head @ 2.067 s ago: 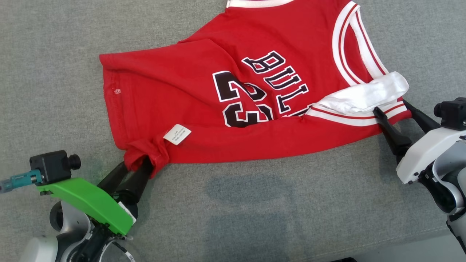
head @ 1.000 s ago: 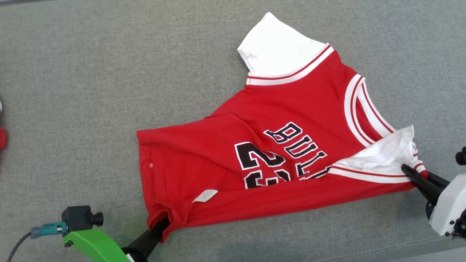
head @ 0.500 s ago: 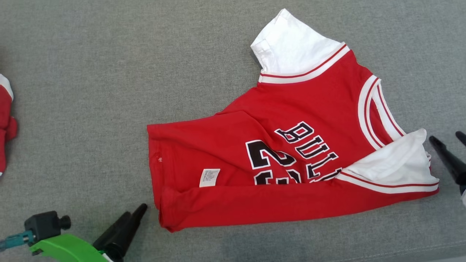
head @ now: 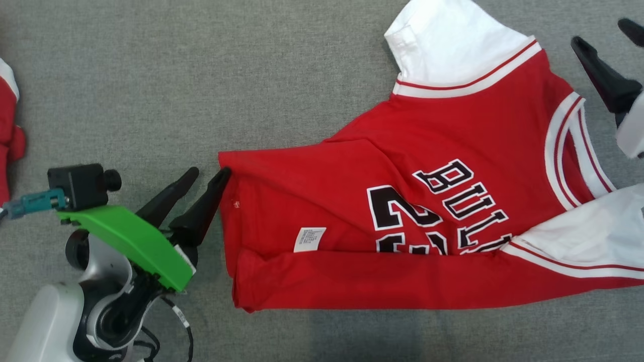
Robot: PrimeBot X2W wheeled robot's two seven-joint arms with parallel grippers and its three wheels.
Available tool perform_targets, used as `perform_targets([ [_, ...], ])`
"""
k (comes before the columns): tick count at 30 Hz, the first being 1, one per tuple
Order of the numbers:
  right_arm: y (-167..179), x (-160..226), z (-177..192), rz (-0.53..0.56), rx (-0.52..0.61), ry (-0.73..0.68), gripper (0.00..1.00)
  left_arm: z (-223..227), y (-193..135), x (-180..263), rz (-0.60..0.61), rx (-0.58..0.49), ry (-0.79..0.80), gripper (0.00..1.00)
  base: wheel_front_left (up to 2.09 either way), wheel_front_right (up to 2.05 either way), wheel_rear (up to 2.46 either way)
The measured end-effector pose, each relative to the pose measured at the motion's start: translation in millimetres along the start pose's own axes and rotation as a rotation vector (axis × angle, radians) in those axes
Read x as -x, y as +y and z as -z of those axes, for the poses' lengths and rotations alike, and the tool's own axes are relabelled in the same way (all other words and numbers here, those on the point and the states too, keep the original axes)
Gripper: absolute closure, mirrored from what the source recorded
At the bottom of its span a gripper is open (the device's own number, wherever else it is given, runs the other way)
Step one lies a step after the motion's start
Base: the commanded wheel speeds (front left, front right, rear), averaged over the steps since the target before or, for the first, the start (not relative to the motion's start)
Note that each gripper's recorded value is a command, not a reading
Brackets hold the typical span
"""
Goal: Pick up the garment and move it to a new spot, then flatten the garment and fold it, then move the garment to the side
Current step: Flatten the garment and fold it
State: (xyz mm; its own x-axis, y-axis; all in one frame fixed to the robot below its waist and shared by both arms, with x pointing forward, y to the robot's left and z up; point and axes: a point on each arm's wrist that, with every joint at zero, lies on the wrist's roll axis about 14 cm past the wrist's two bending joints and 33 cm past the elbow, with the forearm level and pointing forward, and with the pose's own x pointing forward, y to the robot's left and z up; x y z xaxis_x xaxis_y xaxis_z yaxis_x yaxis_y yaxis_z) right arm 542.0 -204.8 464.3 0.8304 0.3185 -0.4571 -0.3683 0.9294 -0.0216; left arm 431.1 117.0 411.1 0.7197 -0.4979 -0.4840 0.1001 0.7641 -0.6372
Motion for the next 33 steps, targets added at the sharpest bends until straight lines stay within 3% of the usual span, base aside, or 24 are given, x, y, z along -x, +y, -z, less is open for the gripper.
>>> perform_targets([
  [12, 49.4, -118.9, 13.3, -0.142, 0.077, 0.152, 0.00, -0.3, 5.7, -22.8, 0.035, -0.084, 0.091, 0.00, 0.00, 0.00, 0.00],
  [19, 74.9, -146.1, 22.6, -0.218, 0.067, 0.168, 0.00, 5.7, 5.5, -18.2, 0.048, -0.048, 0.117, 0.00, 0.00, 0.00, 0.00],
  [25, 82.2, -146.7, 26.1, -0.247, 0.070, 0.185, 0.00, 15.7, 0.0, -21.7, 0.070, -0.035, 0.157, 0.00, 0.00, 0.00, 0.00],
  [26, 83.8, -145.9, 26.5, -0.255, 0.068, 0.188, 0.33, 17.3, -1.0, -22.7, 0.075, -0.037, 0.165, 0.00, 0.00, 0.00, 0.00],
  [27, 84.3, -145.4, 25.7, -0.259, 0.060, 0.184, 0.52, 18.2, -1.9, -24.0, 0.079, -0.038, 0.171, 0.00, 0.00, 0.00, 0.00],
  [28, 84.9, -145.1, 25.7, -0.263, 0.052, 0.181, 1.00, 19.8, -2.6, -25.1, 0.084, -0.036, 0.181, 0.00, 0.00, 0.00, 0.00],
  [30, 87.9, -144.0, 25.2, -0.275, 0.045, 0.177, 1.00, 21.8, -4.0, -27.3, 0.091, -0.037, 0.191, 0.00, 0.00, 0.00, 0.00],
  [31, 88.2, -143.1, 23.7, -0.279, 0.039, 0.171, 1.00, 23.2, -5.1, -28.3, 0.096, -0.040, 0.200, 0.16, 0.00, 0.00, 0.00],
  [32, 88.2, -142.5, 22.1, -0.281, 0.032, 0.162, 1.00, 23.8, -6.4, -29.3, 0.103, -0.042, 0.203, 0.63, 0.00, 0.00, 0.00],
  [33, 86.9, -141.9, 20.7, -0.280, 0.025, 0.152, 1.00, 24.3, -6.7, -30.3, 0.105, -0.040, 0.205, 0.98, 0.00, 0.00, 0.00],
])
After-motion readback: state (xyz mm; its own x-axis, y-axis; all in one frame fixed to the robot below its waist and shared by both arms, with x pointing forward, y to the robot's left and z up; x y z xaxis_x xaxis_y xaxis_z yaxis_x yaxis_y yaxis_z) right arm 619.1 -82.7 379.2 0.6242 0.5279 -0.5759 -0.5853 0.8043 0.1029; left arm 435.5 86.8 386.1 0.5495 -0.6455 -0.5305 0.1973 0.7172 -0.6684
